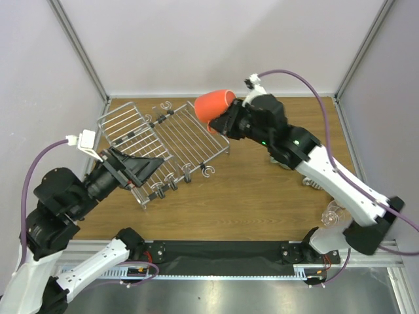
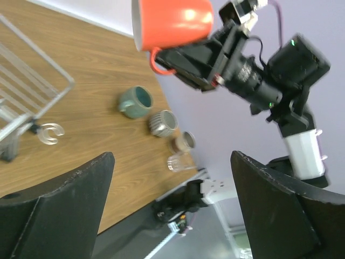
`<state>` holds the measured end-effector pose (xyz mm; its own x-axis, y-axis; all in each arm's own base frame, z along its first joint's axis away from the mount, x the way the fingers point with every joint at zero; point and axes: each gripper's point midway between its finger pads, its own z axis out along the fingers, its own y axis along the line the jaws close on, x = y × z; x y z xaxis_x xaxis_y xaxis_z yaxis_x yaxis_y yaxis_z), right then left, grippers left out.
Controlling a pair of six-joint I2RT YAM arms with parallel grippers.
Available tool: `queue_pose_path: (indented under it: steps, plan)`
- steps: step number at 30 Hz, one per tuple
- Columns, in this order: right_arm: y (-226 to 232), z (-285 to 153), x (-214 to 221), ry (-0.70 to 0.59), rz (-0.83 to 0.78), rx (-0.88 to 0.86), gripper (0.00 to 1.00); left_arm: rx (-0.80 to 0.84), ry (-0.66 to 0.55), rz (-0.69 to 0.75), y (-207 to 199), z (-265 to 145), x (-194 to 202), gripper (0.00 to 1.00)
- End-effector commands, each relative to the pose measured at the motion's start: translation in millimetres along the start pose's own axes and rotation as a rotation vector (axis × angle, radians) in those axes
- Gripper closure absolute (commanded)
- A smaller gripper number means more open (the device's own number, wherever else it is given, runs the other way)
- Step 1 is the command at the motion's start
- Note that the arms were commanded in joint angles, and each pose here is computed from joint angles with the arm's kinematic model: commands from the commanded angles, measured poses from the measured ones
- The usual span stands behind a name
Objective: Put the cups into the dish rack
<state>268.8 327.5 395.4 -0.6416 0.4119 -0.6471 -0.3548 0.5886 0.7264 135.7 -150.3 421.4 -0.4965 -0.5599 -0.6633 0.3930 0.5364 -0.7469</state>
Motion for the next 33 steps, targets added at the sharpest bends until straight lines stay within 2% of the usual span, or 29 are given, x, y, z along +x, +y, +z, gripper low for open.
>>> queue_pose_path:
  steps: [1,2,3,7,13,20,33]
  plan:
    - [-12,16,-41,-0.156,-0.193,0.15,1.0,-0.129,0.012,0.062,27,-12,3,0.06]
    - [-26,40,-28,-0.115,-0.264,0.205,1.0,-0.13,0.005,0.066,28,-16,2,0.06]
    - [-19,44,-37,-0.139,-0.288,0.212,1.0,-0.141,0.007,0.068,30,-19,3,0.07]
    - [-39,88,-34,-0.135,-0.413,0.335,1.0,-0.159,-0.003,0.072,34,-28,2,0.07]
    - [-54,151,-10,-0.029,-0.575,0.431,1.0,-0.168,-0.03,0.057,38,-40,0,0.1]
    - [-85,182,21,0.062,-0.645,0.483,1.0,-0.203,-0.057,0.039,45,-49,-2,0.1]
    - [-138,220,89,0.231,-0.675,0.498,1.0,-0.208,-0.02,0.013,43,-36,3,0.1]
